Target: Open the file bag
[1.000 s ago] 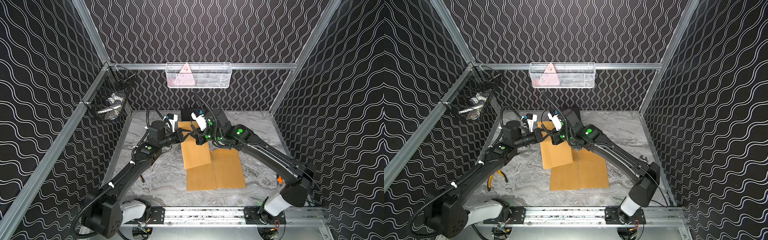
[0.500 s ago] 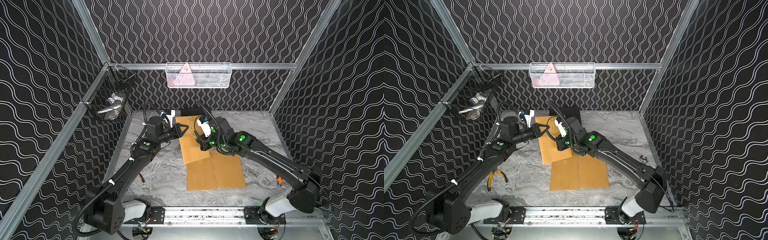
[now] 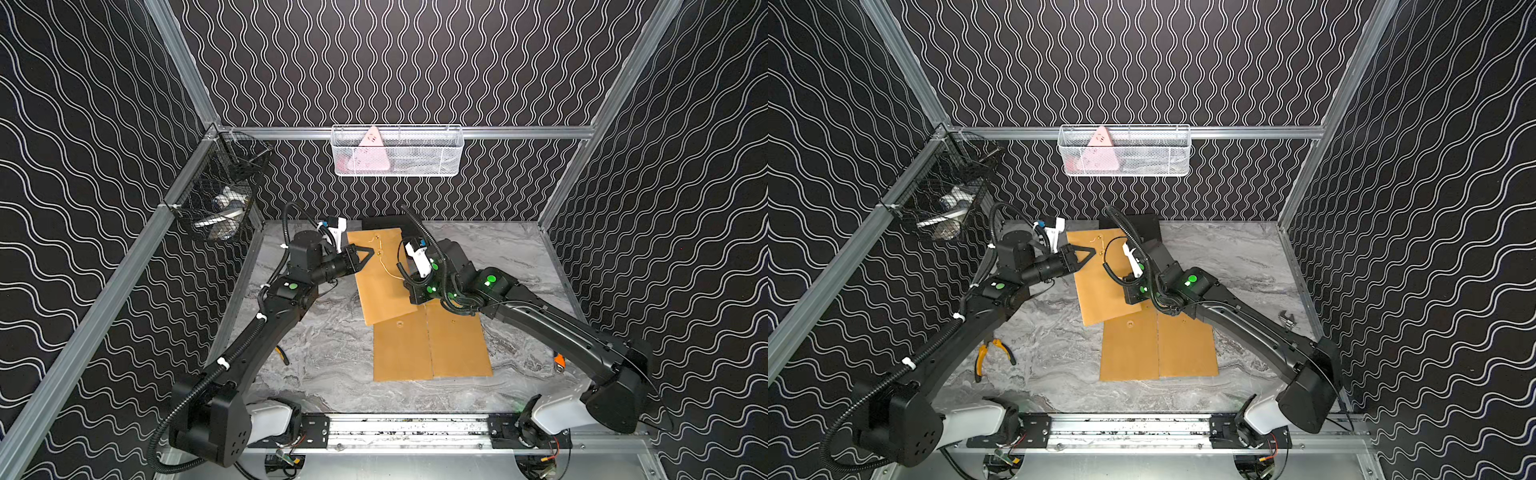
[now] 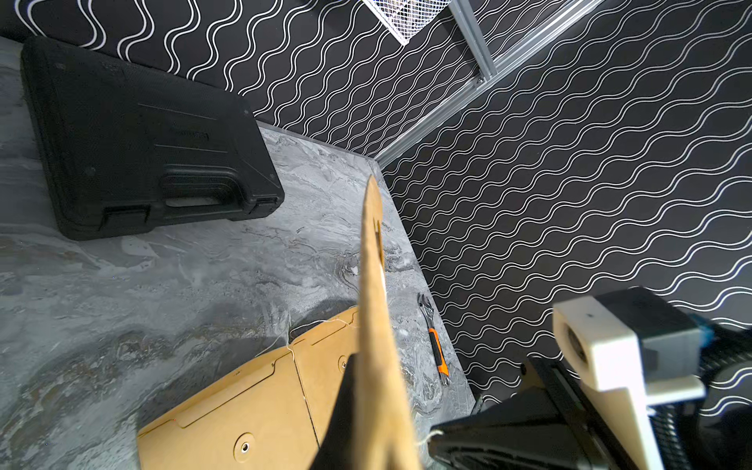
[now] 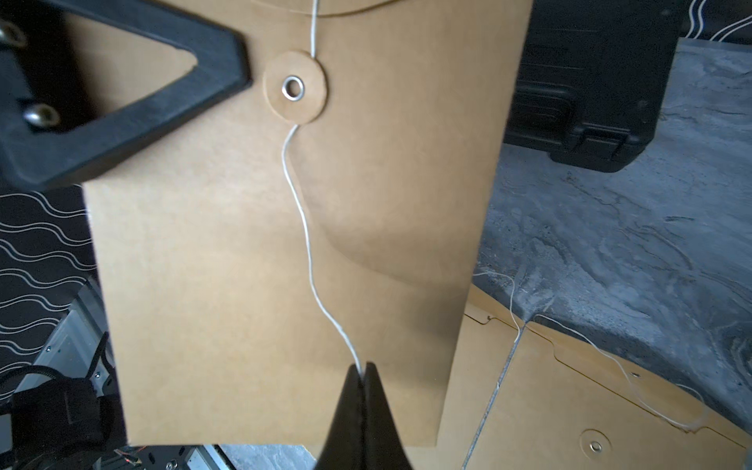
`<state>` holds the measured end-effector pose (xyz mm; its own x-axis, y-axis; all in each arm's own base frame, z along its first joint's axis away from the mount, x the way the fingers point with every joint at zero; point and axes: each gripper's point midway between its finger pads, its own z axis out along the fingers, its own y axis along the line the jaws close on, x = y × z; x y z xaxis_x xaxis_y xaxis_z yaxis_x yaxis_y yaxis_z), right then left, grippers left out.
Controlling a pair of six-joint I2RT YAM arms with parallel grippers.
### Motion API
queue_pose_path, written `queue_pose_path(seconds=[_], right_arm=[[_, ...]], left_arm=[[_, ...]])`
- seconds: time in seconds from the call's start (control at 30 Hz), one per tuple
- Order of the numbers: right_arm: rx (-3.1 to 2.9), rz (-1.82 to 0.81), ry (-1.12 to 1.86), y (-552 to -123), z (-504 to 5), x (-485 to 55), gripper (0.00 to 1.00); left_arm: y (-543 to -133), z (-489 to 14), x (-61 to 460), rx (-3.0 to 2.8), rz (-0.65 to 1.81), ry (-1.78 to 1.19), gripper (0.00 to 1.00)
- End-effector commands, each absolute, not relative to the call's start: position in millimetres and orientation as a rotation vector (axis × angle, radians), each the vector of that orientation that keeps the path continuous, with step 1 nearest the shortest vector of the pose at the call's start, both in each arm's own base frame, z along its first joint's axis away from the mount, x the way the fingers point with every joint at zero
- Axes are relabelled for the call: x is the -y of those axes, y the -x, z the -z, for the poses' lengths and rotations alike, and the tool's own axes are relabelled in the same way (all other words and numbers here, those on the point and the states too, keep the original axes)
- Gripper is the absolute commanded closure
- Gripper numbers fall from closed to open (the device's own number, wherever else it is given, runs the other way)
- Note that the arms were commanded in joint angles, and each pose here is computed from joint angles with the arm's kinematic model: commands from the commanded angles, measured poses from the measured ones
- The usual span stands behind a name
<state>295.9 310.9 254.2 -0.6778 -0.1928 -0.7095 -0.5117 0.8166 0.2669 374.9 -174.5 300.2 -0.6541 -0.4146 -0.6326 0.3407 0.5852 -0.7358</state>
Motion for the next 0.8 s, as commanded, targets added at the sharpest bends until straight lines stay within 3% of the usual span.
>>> queue_pose_path(seconds=[0.0, 0.37, 0.77], right_arm=[[-2.287, -0.578, 0.477, -302.4, -258.0, -302.5, 1.00], [-2.284, -0.545, 0.395, -327.8, -263.5, -274.2, 1.00], [-2.237, -0.552, 0.441, -345.5, -283.9, -281.8, 1.00]], left_arm=[[-372.3, -309.2, 175.4, -1.950, 1.146, 0.016, 1.00], [-365.0, -304.1, 175.3, -1.964, 1.156, 0.001, 1.00], [-349.2, -293.2, 179.7, -1.991, 1.206, -0.022, 1.00]])
